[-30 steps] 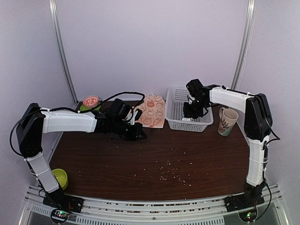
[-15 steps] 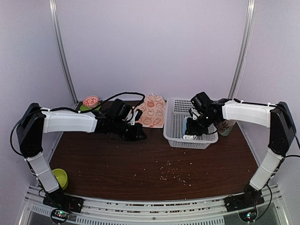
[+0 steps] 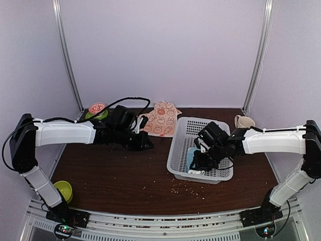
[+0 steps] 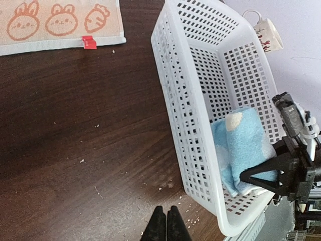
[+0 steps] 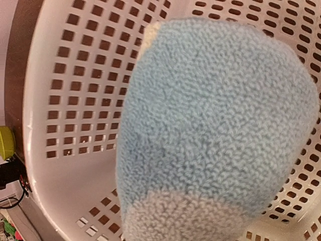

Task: Roll the towels
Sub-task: Move the bin to the center of the board, then place the towel in the bin.

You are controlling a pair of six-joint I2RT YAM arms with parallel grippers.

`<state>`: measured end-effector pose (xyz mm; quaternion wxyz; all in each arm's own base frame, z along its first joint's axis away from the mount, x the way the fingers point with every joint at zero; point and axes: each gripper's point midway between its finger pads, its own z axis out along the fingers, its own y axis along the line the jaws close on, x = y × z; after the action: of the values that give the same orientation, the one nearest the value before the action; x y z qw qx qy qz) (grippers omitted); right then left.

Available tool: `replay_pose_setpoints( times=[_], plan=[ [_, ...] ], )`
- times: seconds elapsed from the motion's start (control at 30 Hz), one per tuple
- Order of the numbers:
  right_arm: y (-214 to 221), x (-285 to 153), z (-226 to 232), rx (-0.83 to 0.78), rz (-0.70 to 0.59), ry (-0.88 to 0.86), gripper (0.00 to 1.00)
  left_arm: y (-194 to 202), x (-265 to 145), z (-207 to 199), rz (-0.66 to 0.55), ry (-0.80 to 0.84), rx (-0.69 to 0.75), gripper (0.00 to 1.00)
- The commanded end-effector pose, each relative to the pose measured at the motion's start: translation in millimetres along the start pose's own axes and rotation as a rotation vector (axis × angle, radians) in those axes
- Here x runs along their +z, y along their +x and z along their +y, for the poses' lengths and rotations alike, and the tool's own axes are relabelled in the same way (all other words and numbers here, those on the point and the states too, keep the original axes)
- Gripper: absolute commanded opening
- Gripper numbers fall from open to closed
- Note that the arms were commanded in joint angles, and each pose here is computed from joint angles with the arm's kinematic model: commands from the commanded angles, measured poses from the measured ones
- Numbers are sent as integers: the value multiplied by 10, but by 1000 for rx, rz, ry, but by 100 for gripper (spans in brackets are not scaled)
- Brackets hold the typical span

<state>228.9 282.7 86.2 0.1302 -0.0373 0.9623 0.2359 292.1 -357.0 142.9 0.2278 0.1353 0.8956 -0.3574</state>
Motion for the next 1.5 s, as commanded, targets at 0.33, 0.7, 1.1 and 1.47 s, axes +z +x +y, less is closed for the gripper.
replay_pose_setpoints(
  times=[0.33,0.7,1.1,1.47],
  plan=[
    [-1325,-560,-160,-224,-210,186,0,70,2,-85,-12,34,11,4],
    [-1943,-642,-152,560,-606,-221,0,94,33,-78,-4,41,-8,4],
    [-2115,-315,-561,1017,-862,-212,0,198,-20,-29,-6,46,-40,4],
    [-2133,-180,-626,1099,-946,-76,0,310,-99,38,-1,34,-41,3]
  ],
)
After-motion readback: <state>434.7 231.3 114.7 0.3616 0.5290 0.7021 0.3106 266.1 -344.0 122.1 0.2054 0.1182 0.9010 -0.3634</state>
